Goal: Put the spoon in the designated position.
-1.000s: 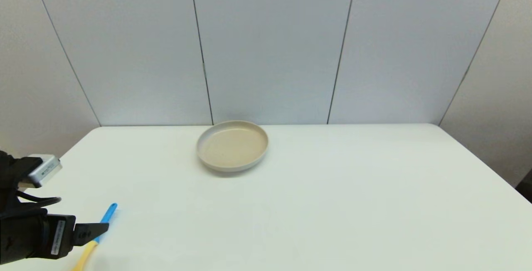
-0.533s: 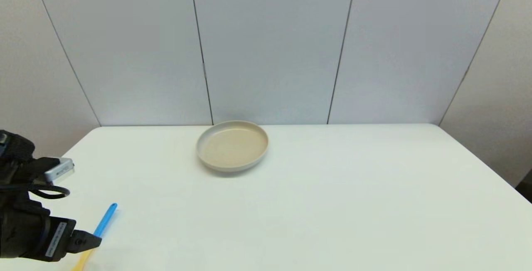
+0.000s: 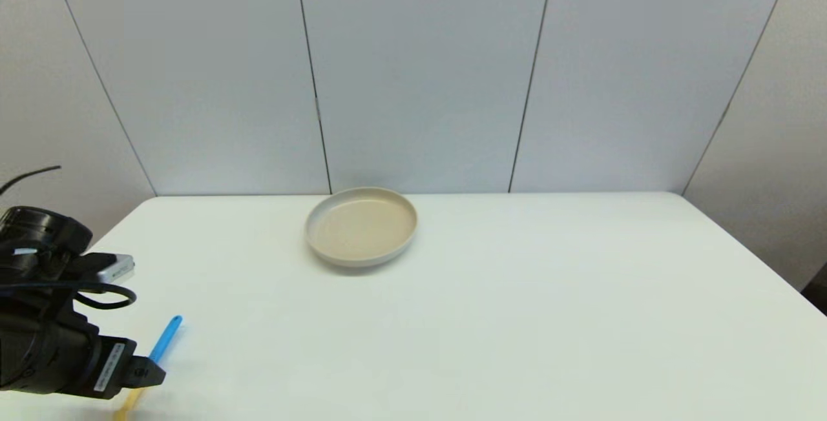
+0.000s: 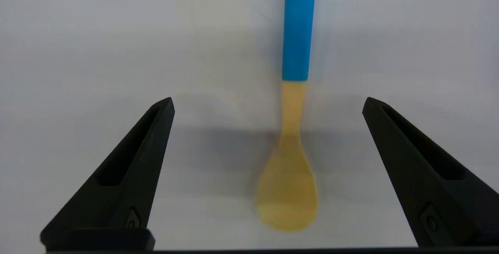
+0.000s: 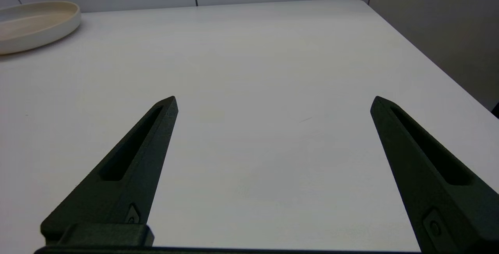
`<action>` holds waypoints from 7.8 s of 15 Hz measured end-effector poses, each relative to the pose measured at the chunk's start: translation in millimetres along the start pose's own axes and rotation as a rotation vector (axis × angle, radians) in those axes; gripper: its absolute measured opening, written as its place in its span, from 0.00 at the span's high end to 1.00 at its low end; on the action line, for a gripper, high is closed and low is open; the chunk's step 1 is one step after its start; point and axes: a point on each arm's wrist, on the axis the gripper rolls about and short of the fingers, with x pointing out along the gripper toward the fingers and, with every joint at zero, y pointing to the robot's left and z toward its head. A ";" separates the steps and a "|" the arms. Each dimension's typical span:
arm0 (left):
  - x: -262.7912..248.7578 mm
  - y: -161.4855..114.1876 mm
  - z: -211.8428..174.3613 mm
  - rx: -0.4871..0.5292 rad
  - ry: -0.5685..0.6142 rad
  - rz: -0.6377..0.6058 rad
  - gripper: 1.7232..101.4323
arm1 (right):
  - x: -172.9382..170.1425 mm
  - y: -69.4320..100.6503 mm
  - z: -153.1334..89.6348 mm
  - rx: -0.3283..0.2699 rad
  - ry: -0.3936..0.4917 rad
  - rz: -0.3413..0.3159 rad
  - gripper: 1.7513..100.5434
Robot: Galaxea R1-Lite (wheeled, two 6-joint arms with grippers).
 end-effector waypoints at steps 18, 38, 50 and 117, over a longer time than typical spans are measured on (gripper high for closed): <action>26.6 -2.6 3.0 -0.011 0.018 -0.015 0.34 | 0.0 0.0 0.0 0.000 0.000 0.000 0.03; 8.9 -4.4 97.4 0.012 -0.311 -0.055 0.90 | 0.0 0.0 0.0 0.000 0.000 0.000 0.03; 60.6 -59.1 201.1 -0.111 -0.540 -0.183 0.90 | 0.0 0.0 0.0 0.000 0.000 0.000 0.03; -18.8 -22.8 -211.8 -0.060 -1.167 -0.029 0.04 | 0.0 0.0 0.0 0.000 0.000 0.000 0.03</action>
